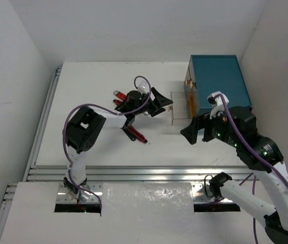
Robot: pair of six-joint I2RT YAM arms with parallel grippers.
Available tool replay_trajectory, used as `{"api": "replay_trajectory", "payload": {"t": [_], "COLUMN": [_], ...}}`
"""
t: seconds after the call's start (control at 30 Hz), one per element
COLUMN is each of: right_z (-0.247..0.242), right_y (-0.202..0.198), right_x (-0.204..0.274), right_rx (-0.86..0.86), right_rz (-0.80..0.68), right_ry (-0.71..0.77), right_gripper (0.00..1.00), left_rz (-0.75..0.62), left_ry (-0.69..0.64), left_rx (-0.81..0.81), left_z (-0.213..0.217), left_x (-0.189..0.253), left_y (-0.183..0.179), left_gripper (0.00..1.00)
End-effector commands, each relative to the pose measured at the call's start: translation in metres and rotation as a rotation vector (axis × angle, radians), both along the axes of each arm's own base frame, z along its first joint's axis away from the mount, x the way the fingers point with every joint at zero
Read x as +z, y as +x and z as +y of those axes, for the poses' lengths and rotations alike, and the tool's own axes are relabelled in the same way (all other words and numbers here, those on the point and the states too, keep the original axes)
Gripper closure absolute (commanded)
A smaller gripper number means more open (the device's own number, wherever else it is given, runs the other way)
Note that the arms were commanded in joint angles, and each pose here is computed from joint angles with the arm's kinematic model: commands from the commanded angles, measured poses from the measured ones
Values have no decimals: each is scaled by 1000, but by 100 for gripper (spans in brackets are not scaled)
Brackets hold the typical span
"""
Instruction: Sort the tools into containers
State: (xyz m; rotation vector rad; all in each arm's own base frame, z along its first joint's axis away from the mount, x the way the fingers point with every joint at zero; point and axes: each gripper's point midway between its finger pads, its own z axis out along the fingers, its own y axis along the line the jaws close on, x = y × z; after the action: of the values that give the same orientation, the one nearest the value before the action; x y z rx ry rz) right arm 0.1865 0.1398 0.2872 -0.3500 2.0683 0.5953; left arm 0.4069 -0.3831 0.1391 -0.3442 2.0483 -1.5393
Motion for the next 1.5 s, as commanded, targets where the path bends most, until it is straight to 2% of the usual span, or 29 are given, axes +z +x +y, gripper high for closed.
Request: {"api": "replay_trajectory", "payload": {"t": [0.0,0.1,0.17,0.2,0.23,0.37,0.4,0.43,0.5,0.53,0.57,0.6,0.67,0.73,0.77,0.8,0.83,0.87,0.93,0.97,1.1,1.2,1.23,1.33,1.43,1.47], "right_z": [9,11,16,20,24,48,58,66,82,90,103,112,134,153,163,177,185,188,201,203,219,222,222,219,217,214], "right_y": [8,11,11,15,16,23,25,30,32,40,44,55,67,82,85,99,105,110,130,132,157,163,163,160,154,153], "right_x": [5,0,-1,-6,-11,-28,-29,-41,-52,-57,-78,-84,-116,-123,-160,-154,-187,-198,-204,-228,-245,-267,-273,-290,-294,-296], "right_rx": [21,28,59,75,94,180,203,216,256,267,298,301,348,373,406,410,437,441,441,448,458,475,482,490,497,496], "right_rz": [-22,-9,2,24,44,151,153,181,192,177,206,185,213,203,265,239,282,297,274,310,299,340,350,387,391,396], "right_ry": [21,9,11,-2,-8,-12,-5,-19,-45,-60,-104,-109,-164,-220,-313,-329,-394,-420,-454,-489,-531,-572,-585,-609,-601,-607], "right_gripper": [1,1,1,1,1,1,1,1,1,2,2,4,8,13,13,13,15,16,18,18,20,25,27,44,50,61], "left_rz": [-80,-63,-78,-25,-54,-36,14,-20,24,-31,-28,-92,-136,-172,-178,-229,-260,-331,-376,-425,-432,-430,-442,-442,-450,-452], "left_ry": [-7,46,114,185,220,405,475,494,592,602,659,663,712,732,765,738,721,719,728,736,798,758,753,752,748,746], "left_rx": [5,30,122,166,220,515,556,642,726,761,801,810,814,789,752,749,697,670,631,640,699,699,689,702,694,696], "left_z": [6,12,30,45,61,144,169,196,238,254,272,284,305,313,317,322,316,319,320,326,345,341,339,342,340,340], "left_x": [29,24,31,18,35,56,49,73,77,102,104,128,145,155,153,167,170,179,181,187,167,157,158,158,157,158], "left_y": [2,2,12,11,12,16,8,3,-16,-30,-42,-60,-93,-114,-128,-145,-155,-170,-184,-193,-199,-199,-200,-202,-202,-202], "left_gripper": [15,10,0,0,0,0,0,0,0,0,0,0,0,0,0,0,0,0,0,0,0,0,0,0,0,0]}}
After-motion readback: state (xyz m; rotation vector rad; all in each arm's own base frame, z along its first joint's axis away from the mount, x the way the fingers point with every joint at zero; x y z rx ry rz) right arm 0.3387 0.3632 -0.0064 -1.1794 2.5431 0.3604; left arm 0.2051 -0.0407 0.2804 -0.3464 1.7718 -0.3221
